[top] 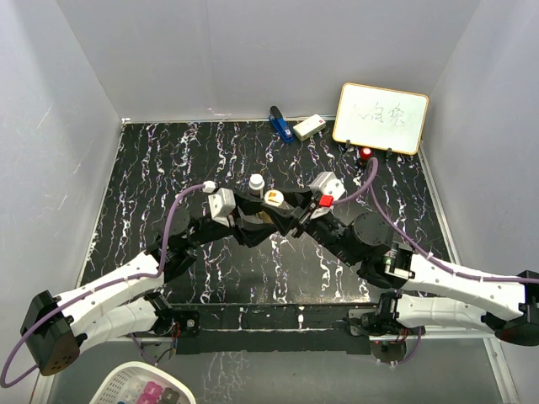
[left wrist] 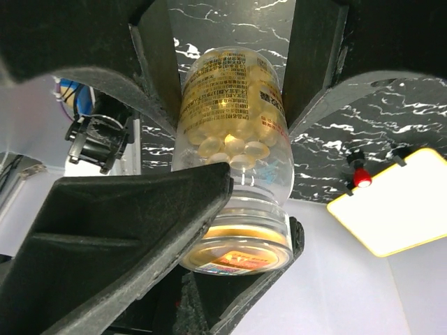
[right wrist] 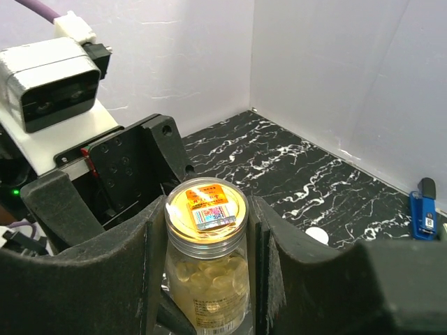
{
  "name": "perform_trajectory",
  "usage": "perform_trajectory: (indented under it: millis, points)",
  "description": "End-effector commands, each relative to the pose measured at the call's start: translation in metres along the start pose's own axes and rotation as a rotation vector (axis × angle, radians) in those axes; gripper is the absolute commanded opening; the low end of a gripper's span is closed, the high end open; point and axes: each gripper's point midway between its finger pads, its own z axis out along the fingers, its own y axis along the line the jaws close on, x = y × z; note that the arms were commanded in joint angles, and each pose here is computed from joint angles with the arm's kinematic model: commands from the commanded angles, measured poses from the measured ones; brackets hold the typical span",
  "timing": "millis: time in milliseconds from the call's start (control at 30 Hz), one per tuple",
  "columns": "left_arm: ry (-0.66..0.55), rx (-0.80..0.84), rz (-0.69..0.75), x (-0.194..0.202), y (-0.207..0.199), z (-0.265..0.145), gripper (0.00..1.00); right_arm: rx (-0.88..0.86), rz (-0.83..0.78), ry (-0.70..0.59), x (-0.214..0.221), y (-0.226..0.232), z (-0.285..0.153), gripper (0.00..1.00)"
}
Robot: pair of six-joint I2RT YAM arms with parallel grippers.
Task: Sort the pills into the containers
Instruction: Screw the lid of the pill bottle onto the pill bottle.
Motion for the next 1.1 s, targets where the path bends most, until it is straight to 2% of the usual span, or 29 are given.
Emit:
perform_trajectory:
  millis: [0, 300, 700, 967, 1033, 1067]
  points:
    - [-0.145, -0.123, 0.127, -0.062, 0.021, 0.003, 0.0, 0.025, -0.006, 0.038, 0.008, -0.002, 0.005, 0.01]
    - [-0.204, -0.287, 0.202, -0.081, 0.049, -0.005, 0.0, 0.171, -0.06, 0.099, 0.034, -0.022, 0.018, 0.01]
    - [-0.339, -0.455, 0.253, -0.106, 0.079, -0.01, 0.0, 0.419, -0.137, 0.129, 0.063, -0.05, 0.046, 0.0]
    - [-0.361, -0.559, 0.259, -0.104, 0.097, -0.012, 0.0, 0.542, -0.184, 0.194, 0.089, -0.058, 0.066, 0.0]
    - [-0.346, -0.574, 0.263, -0.1, 0.1, -0.014, 0.0, 0.527, -0.176, 0.19, 0.086, -0.054, 0.067, 0.1]
    - [-0.335, -0.578, 0.261, -0.097, 0.101, -0.014, 0.0, 0.513, -0.17, 0.182, 0.083, -0.052, 0.068, 0.23]
